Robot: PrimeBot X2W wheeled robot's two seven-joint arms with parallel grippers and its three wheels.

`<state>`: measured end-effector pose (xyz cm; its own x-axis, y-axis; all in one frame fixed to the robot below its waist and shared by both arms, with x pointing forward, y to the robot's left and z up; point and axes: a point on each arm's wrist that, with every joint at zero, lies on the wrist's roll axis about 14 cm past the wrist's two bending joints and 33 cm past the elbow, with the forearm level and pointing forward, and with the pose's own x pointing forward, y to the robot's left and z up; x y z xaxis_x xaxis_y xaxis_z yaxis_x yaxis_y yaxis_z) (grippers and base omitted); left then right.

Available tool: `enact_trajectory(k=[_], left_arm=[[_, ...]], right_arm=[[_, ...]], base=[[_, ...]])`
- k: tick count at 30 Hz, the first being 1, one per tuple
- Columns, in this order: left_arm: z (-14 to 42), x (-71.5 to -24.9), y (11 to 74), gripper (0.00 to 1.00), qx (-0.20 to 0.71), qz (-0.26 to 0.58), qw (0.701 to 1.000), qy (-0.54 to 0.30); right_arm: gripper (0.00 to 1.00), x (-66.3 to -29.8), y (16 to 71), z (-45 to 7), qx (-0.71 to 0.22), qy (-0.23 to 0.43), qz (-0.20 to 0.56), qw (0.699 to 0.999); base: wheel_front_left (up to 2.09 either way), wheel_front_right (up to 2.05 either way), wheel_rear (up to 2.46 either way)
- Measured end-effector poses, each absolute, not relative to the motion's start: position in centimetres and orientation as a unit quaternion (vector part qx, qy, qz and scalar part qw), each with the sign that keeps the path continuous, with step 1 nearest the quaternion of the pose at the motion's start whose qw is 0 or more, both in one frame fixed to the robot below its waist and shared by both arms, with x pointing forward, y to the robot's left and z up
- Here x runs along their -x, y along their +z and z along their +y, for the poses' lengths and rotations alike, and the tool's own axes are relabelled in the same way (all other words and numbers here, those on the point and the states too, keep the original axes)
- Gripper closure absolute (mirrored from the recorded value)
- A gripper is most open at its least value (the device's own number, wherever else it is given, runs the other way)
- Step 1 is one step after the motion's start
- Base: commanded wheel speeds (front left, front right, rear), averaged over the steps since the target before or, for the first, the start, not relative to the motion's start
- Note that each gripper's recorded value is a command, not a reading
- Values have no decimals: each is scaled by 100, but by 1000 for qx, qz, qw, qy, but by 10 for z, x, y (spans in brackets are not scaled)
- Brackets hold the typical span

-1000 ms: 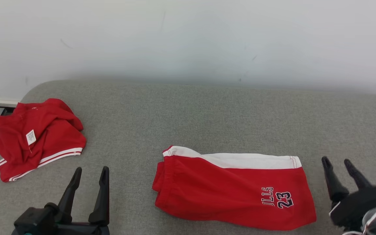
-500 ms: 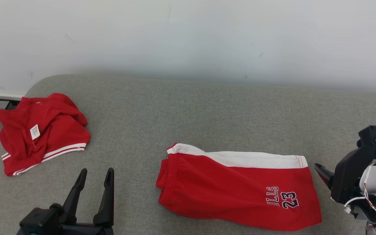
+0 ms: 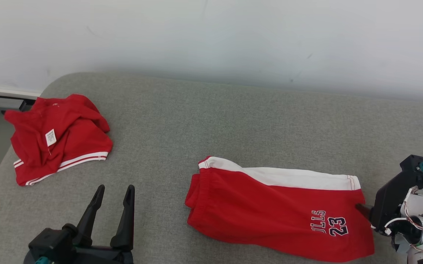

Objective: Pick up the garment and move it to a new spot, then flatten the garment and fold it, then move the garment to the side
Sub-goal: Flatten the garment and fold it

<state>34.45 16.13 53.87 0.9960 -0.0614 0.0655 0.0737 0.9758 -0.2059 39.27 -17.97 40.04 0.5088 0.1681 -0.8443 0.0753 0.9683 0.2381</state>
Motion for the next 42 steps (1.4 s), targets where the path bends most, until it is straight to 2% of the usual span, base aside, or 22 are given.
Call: enact_trajectory(k=[7,16,17,18,19,22,23,31,42], left_arm=[[166,-344,537,0,106,-28,994,-28],[168,-341,535,0,107,-25,994,-24],[168,-341,534,0,107,-25,994,-23],[168,-340,534,0,107,-25,994,-22],[168,-340,534,0,107,-25,994,-22],[169,-339,535,0,108,-26,994,-21],[169,-338,535,0,108,-26,994,-20],[167,-339,537,0,108,-28,994,-23],[163,-338,538,0,110,-28,993,-30]], right_arm=[[0,-396,382,-166,-136,35,531,836],[0,-408,376,-141,-125,62,548,825],[9,-408,375,-138,-124,66,549,824],[9,-409,375,-134,-124,70,549,824],[44,-410,374,-132,-124,73,549,823],[79,-412,373,-125,-121,81,548,824],[100,-412,374,-122,-121,84,547,824],[100,-413,373,-128,-122,69,545,827],[100,-413,394,-201,-83,-37,533,841]], base=[[0,0,0],[0,0,0],[0,0,0],[0,0,0],[0,0,0],[0,0,0],[0,0,0],[0,0,0],[0,0,0]])
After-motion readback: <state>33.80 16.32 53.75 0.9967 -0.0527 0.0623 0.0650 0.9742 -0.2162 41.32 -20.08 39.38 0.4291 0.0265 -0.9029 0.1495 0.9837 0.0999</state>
